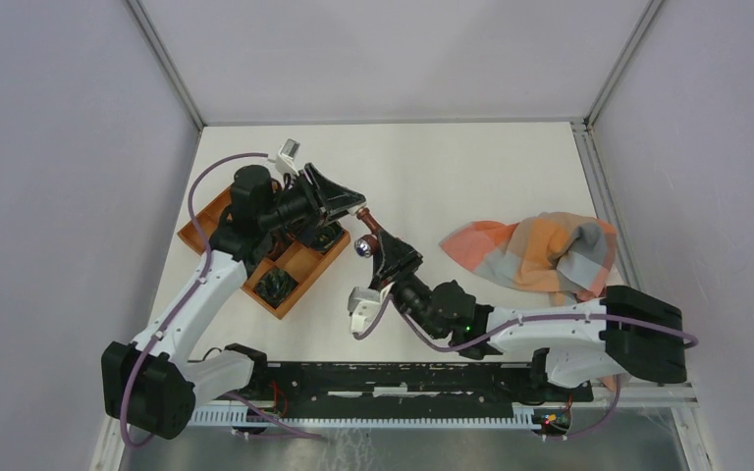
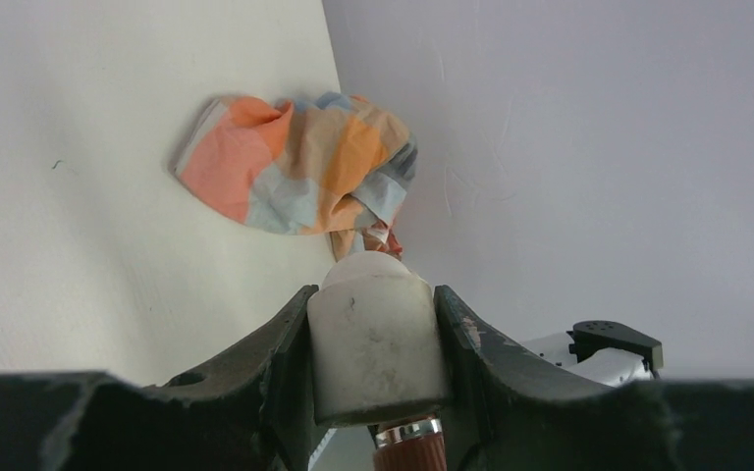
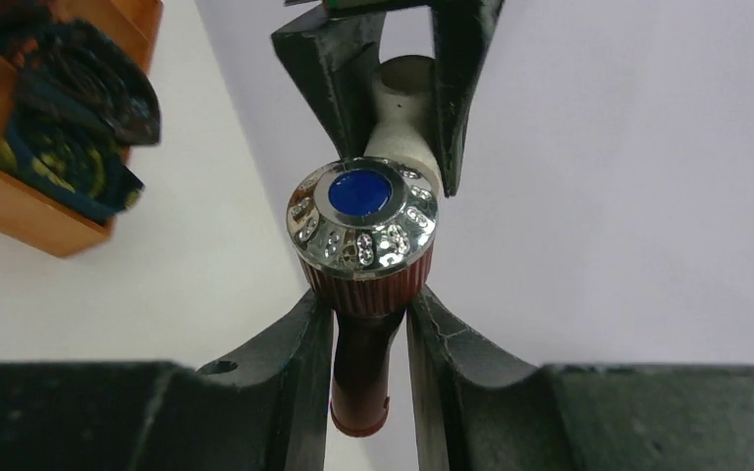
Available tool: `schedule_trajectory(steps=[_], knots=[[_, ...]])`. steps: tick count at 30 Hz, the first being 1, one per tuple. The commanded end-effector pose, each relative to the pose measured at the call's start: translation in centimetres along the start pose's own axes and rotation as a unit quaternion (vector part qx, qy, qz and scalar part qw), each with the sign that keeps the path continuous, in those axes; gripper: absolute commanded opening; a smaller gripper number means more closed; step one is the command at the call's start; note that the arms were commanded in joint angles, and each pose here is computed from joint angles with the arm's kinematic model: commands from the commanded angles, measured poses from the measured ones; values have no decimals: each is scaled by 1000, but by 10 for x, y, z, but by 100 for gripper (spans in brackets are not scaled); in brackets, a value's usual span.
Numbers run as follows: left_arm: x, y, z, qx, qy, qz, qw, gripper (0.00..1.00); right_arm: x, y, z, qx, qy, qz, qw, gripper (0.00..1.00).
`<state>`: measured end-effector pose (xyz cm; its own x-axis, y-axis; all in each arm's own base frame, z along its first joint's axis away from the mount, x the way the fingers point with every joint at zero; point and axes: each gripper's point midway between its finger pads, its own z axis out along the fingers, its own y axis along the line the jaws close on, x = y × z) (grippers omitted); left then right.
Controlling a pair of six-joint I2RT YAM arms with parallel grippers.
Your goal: Install the water faucets
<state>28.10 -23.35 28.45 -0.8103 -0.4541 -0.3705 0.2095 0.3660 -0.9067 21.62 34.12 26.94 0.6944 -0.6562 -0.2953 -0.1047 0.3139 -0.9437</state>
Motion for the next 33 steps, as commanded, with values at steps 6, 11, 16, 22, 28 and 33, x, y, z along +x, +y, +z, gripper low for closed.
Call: schedule_trajectory(steps=[6,11,16,22,28,33], knots=[[4,-30,-11,103,-21,89,990,2,-43,-67,4,33,-132,508,850,29],[8,-25,-15,111,-36,117,986,2,-41,-89,-11,33,-195,674,712,31],[13,-24,-19,127,-43,137,981,2,-29,-109,-30,18,-261,812,522,32],[11,-32,-24,135,-54,147,978,2,-21,-87,-26,-89,-224,921,306,44],[6,-35,-31,119,-77,152,978,2,-15,-49,-28,-133,-148,920,337,72],[1,-31,-29,101,-83,139,982,2,7,-23,-27,-113,-34,879,462,83]])
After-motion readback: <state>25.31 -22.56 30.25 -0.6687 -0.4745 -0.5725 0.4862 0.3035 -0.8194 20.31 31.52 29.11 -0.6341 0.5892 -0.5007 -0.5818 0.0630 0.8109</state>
